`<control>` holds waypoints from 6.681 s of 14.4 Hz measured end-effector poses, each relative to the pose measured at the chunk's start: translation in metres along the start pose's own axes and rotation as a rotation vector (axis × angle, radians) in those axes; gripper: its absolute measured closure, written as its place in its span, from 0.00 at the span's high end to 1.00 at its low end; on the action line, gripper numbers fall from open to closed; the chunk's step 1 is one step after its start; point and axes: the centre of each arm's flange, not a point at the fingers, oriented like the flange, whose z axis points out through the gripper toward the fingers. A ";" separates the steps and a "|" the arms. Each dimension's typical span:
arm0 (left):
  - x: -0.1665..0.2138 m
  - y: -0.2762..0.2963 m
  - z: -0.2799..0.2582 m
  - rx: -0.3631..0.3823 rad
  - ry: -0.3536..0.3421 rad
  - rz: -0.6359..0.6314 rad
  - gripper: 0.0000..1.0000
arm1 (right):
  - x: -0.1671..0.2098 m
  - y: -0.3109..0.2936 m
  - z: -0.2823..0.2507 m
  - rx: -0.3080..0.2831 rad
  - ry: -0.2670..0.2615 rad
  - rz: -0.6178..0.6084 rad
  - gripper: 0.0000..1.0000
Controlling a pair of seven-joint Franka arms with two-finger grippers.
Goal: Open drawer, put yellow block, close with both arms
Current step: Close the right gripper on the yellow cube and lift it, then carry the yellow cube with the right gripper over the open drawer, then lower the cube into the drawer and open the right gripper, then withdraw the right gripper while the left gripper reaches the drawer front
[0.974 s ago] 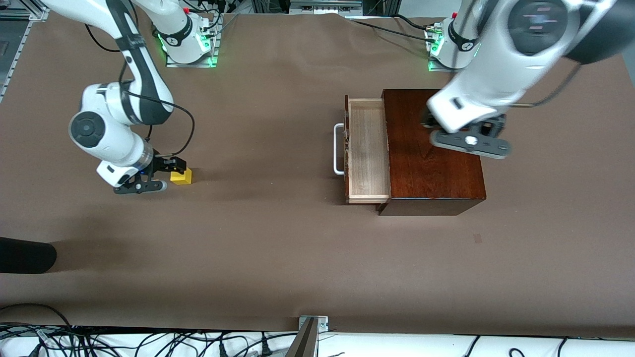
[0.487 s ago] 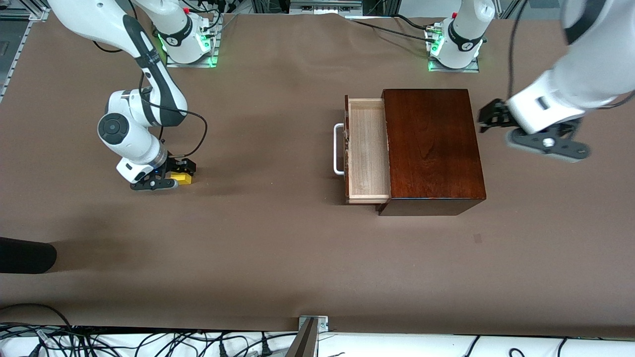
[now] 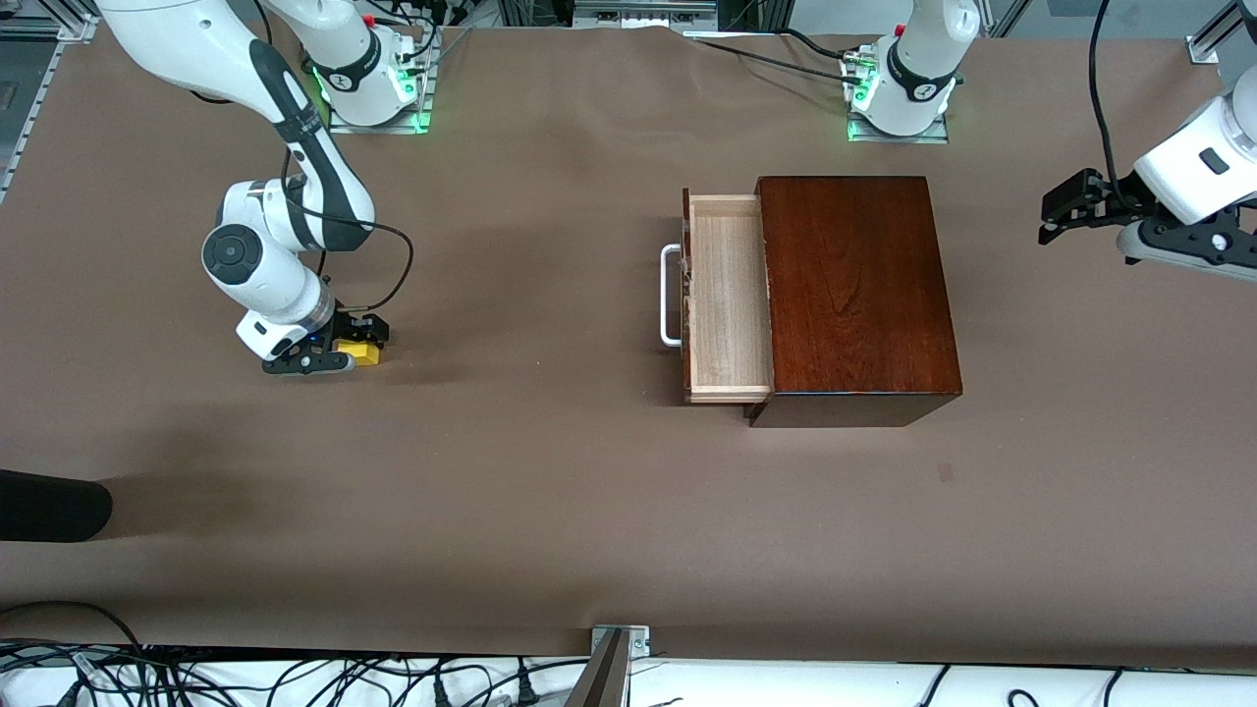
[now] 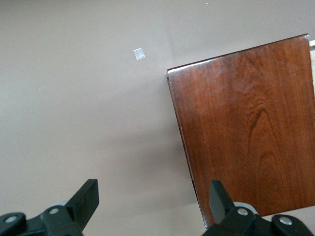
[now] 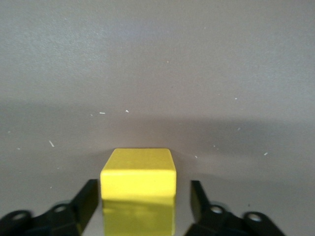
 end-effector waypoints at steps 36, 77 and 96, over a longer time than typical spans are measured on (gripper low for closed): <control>0.004 0.036 0.010 0.012 0.079 -0.004 1.00 | -0.077 -0.579 -0.203 -0.002 0.166 -1.298 0.56; -0.008 0.095 -0.005 -0.014 -0.025 0.315 1.00 | 0.066 -0.361 -0.404 -0.096 0.335 -0.887 1.00; 0.054 0.447 0.162 -0.278 -0.019 1.501 1.00 | 0.026 -0.010 -0.421 0.014 0.041 -0.286 1.00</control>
